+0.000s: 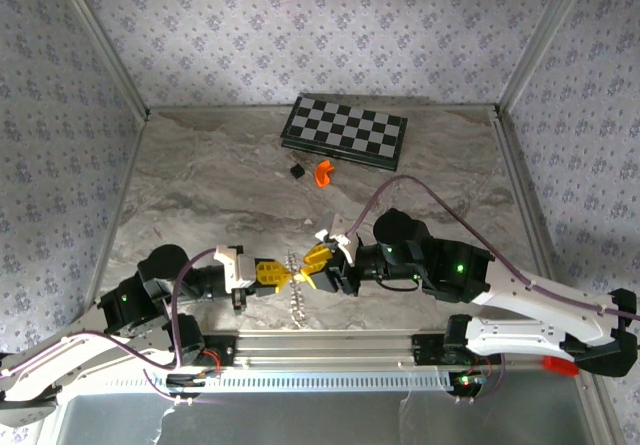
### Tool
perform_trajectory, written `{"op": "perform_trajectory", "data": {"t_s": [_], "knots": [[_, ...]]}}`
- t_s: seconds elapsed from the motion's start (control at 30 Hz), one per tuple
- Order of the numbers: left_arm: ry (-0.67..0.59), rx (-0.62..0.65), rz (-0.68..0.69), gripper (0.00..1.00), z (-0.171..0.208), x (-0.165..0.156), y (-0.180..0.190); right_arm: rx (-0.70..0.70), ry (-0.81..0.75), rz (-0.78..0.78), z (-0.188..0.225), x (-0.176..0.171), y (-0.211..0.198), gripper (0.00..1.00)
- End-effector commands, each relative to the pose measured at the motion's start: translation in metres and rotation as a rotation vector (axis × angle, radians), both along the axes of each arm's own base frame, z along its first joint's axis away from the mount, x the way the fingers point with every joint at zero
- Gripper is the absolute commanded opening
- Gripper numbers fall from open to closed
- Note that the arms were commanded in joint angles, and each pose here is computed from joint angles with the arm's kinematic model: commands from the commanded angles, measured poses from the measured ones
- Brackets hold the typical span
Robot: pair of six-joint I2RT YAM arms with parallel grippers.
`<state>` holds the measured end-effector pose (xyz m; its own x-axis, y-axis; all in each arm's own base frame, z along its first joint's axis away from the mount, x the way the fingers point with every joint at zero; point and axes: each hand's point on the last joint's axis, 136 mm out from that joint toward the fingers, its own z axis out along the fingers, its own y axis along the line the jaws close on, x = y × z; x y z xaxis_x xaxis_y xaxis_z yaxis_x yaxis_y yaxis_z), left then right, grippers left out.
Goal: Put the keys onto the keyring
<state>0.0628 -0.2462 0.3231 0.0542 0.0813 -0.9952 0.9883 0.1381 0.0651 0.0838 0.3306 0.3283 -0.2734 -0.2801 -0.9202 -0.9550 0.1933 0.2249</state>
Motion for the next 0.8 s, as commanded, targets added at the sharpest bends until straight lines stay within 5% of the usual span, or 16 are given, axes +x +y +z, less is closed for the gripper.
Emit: {"op": "perform_trajectory", "data": {"t_s": [0.0, 0.33, 0.77], "knots": [[-0.054, -0.101, -0.021, 0.00, 0.033, -0.006, 0.004, 0.048, -0.012, 0.024, 0.020, -0.005, -0.003, 0.31], [-0.027, -0.198, 0.030, 0.00, 0.047, 0.003, 0.005, 0.041, -0.192, 0.053, 0.022, -0.022, -0.018, 0.64], [-0.010, -0.299, 0.010, 0.00, 0.059, 0.001, 0.005, 0.089, -0.290, 0.024, 0.042, -0.016, -0.023, 0.78]]}}
